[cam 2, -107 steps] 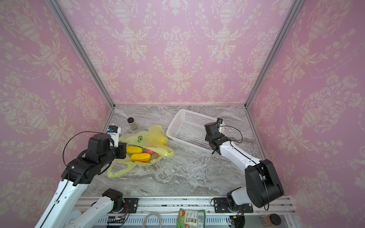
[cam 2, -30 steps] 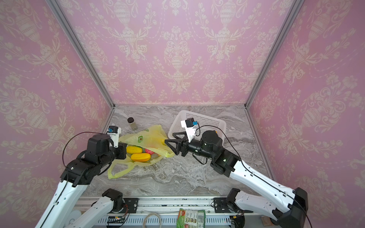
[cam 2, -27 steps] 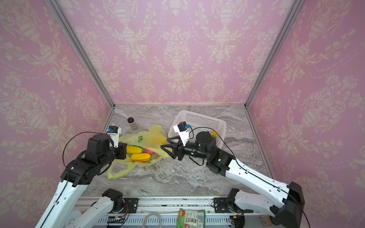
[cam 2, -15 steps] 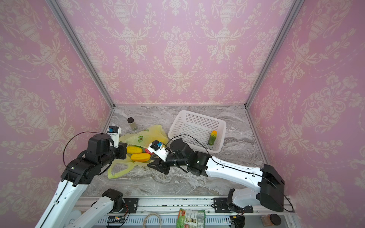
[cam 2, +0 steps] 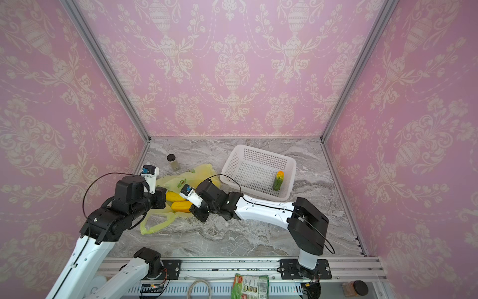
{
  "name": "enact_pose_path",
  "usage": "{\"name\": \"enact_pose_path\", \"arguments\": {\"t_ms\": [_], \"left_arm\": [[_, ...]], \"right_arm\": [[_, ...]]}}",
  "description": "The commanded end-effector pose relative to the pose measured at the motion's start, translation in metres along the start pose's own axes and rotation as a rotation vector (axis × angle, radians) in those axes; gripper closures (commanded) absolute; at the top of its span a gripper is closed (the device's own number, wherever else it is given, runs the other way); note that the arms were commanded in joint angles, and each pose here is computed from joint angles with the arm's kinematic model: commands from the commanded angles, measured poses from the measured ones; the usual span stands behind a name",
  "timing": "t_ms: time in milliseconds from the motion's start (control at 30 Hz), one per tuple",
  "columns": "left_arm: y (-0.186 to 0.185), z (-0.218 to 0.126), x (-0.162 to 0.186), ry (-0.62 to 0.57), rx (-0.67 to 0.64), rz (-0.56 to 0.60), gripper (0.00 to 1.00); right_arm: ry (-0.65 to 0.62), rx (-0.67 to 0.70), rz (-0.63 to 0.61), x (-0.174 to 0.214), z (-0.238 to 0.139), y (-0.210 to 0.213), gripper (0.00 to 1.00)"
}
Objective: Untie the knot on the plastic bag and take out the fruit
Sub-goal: 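Reach the right gripper down into the bag opening above the fruit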
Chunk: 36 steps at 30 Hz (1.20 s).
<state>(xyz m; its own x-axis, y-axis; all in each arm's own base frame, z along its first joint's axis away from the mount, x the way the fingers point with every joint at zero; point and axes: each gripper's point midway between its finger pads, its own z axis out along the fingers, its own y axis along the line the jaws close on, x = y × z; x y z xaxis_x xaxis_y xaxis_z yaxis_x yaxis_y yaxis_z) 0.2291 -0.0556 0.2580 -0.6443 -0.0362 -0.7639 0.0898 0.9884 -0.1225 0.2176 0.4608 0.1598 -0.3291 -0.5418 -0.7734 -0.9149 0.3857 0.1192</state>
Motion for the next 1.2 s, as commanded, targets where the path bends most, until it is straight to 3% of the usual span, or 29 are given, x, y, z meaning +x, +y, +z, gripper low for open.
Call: {"name": "enact_pose_path", "arguments": {"t_ms": [0,200,400,733,900,1000,1167], "left_arm": [[-0.001,0.000,0.003,0.006,0.010,-0.007,1.00],[0.000,0.002,0.004,0.012,0.005,-0.007,1.00],[0.000,0.001,0.004,0.011,0.003,-0.008,1.00],[-0.001,0.002,0.004,0.013,0.009,-0.008,1.00],[0.000,0.001,0.004,0.008,0.006,-0.009,1.00],[-0.001,0.003,0.005,0.018,0.010,-0.006,1.00],[0.000,-0.001,0.003,0.000,0.005,-0.009,1.00]], "right_arm": [[0.026,0.059,-0.045,0.001,-0.002,-0.002,0.85],[-0.111,0.038,-0.132,-0.016,-0.053,0.022,0.66],[-0.176,-0.036,-0.181,-0.008,-0.086,0.048,0.67],[-0.085,-0.083,-0.156,-0.018,-0.019,0.057,0.86],[-0.074,0.058,-0.128,-0.021,0.009,0.030,0.98],[-0.075,0.145,-0.086,-0.022,0.014,0.004,0.99],[-0.066,0.167,-0.017,-0.012,0.025,-0.021,0.99]]}}
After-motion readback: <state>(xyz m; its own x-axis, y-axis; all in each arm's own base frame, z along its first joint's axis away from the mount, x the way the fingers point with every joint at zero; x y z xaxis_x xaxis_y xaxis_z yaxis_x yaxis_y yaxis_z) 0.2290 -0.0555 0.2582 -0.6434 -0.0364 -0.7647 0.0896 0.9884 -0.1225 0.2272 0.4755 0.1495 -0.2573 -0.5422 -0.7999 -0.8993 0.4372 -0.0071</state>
